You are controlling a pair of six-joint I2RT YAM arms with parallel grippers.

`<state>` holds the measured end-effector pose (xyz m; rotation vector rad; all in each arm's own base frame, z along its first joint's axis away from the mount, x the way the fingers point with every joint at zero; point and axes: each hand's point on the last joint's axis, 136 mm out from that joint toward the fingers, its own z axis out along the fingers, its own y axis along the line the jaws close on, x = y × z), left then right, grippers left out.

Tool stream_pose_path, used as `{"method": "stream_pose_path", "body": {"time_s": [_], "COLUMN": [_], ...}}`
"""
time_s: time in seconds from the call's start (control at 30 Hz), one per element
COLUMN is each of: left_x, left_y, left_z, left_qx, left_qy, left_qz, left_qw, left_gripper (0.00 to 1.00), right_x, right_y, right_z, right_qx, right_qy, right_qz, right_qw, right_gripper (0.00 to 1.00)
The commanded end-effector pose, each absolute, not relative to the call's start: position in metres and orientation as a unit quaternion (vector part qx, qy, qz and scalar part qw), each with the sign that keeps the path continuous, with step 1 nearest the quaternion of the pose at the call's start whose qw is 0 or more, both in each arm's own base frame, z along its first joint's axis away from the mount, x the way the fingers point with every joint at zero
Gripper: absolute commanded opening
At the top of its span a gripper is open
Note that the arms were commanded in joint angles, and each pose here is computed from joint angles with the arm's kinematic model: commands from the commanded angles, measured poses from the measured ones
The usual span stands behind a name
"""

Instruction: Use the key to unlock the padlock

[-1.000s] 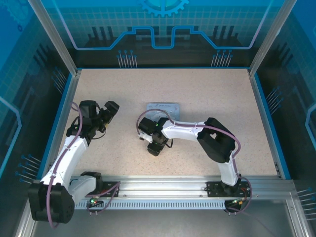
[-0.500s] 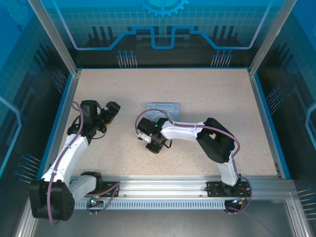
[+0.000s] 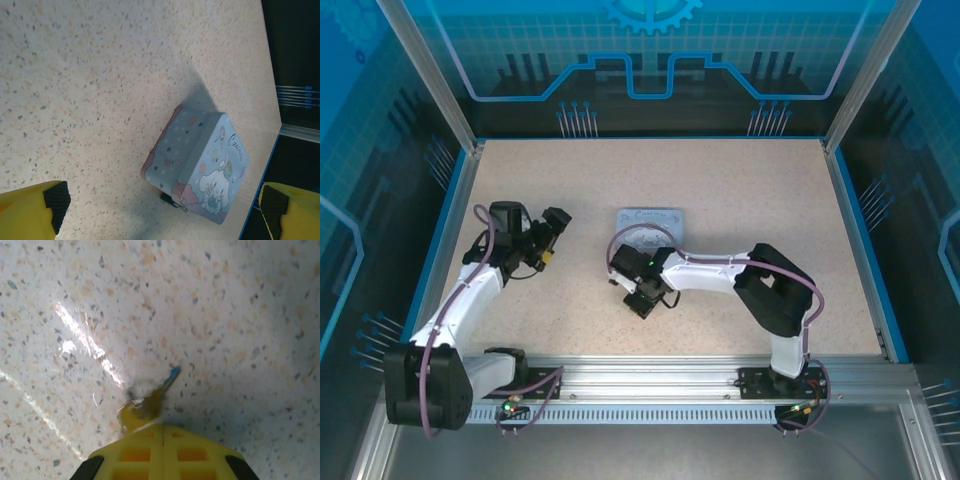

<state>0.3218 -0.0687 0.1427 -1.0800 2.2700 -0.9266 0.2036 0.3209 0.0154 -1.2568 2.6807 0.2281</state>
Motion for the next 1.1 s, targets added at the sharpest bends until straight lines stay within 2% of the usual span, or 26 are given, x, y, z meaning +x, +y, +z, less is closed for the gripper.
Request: {"method": "stream_pose_path", "body": {"time_s": [0.0, 0.3, 0.33, 0.4, 0.43, 0.5, 1.07], "left_x": [0.32, 0.316, 0.316, 0.316, 0.317, 0.318, 0.325], "left_y": [-0.088, -0.118, -0.119, -0.119, -0.118, -0.116, -0.07], "left_z": [0.145, 0.143, 0.143, 0.143, 0.143, 0.142, 0.157], "left_qx": [-0.368, -0.333, -0.332, -0.331, -0.331, -0.331, -0.364], "left_qy": [0.83, 0.842, 0.842, 0.842, 0.843, 0.846, 0.832], "left_qz": [-0.365, -0.38, -0.381, -0.379, -0.377, -0.37, -0.354], "left_qw": [0.205, 0.189, 0.189, 0.192, 0.193, 0.194, 0.222], "left_gripper": [0.99, 0.99, 0.99, 0.99, 0.99, 0.99, 0.99], "right_x": [0.189, 0.189, 0.188, 0.187, 0.187, 0.185, 0.178], "right_y": [0.299, 0.291, 0.293, 0.298, 0.302, 0.309, 0.341], "right_z": [0.014, 0.028, 0.032, 0.037, 0.039, 0.04, 0.023], "right_qx": [-0.375, -0.316, -0.314, -0.317, -0.321, -0.334, -0.414], "right_qy": [0.922, 0.941, 0.94, 0.939, 0.937, 0.933, 0.904], "right_qz": [0.083, 0.108, 0.112, 0.117, 0.119, 0.119, 0.096], "right_qw": [0.051, 0.062, 0.064, 0.067, 0.069, 0.069, 0.045], "right_gripper": [0.0, 0.0, 0.04, 0.31, 0.37, 0.42, 0.44]}}
